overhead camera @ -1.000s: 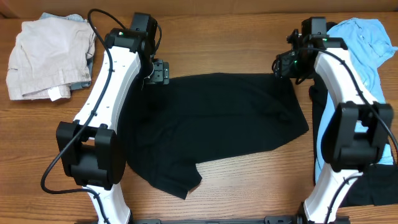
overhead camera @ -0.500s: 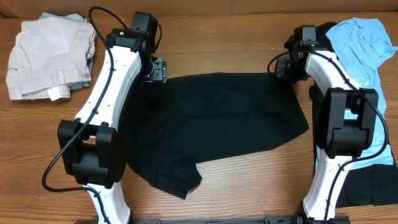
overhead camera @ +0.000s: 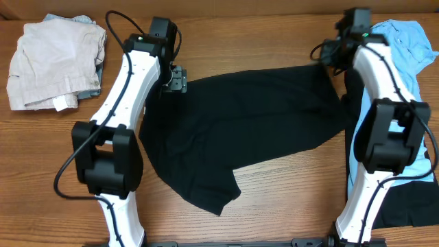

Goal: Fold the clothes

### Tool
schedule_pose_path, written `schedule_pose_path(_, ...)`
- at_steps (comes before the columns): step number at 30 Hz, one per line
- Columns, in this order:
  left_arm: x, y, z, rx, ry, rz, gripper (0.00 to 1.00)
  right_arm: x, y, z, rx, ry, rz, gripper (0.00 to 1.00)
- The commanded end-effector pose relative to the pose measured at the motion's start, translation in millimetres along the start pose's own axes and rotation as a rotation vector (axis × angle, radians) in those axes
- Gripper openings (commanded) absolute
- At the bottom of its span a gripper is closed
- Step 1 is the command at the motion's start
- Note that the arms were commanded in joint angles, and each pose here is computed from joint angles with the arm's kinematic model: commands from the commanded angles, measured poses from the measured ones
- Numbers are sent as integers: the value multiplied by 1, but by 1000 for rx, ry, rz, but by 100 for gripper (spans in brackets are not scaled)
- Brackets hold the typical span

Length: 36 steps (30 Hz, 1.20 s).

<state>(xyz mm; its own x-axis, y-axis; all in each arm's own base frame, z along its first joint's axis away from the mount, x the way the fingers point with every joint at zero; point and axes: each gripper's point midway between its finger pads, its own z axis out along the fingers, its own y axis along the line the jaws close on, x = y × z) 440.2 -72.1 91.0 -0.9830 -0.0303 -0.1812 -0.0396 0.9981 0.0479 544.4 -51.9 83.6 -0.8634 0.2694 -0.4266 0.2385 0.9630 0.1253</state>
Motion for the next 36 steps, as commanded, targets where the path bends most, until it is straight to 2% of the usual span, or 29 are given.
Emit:
schedule_pose_path(1,18,-17,36,66,116,28,50,-17,9,-30,-65,-6,15,94)
schedule_pose_path(2,23,-22,44,88,146,28,31,-15,10,-36,-70,8,16,95)
schedule_pose_path(4,33,-26,53,102,198,25,4,-10,10,-43,-68,37,19,95)
schedule_pose_path(10,56,-24,70,77,311,-17,4,8,12,-45,-78,113,26,90)
schedule_pose_path(15,50,-13,92,11,292,-8,4,39,9,-50,-60,239,38,84)
schedule_pose_path(22,8,23,124,15,152,-61,4,59,9,-55,-58,323,48,84)
schedule_pose_path(27,-40,54,115,-75,-8,46,4,53,18,-58,-100,301,54,84)
schedule_pose_path(28,-56,57,99,-95,-46,80,8,43,21,-67,-114,255,52,84)
schedule_pose_path(31,-85,54,51,-105,-111,77,34,12,29,-106,-139,97,47,87)
schedule_pose_path(32,-96,53,23,-98,-141,39,41,0,32,-135,-153,20,38,90)
schedule_pose_path(33,-104,40,-18,-24,-177,-3,46,-5,34,-169,-162,-40,31,92)
schedule_pose_path(36,-102,9,-88,134,-220,-44,56,7,35,-224,-170,-80,25,94)
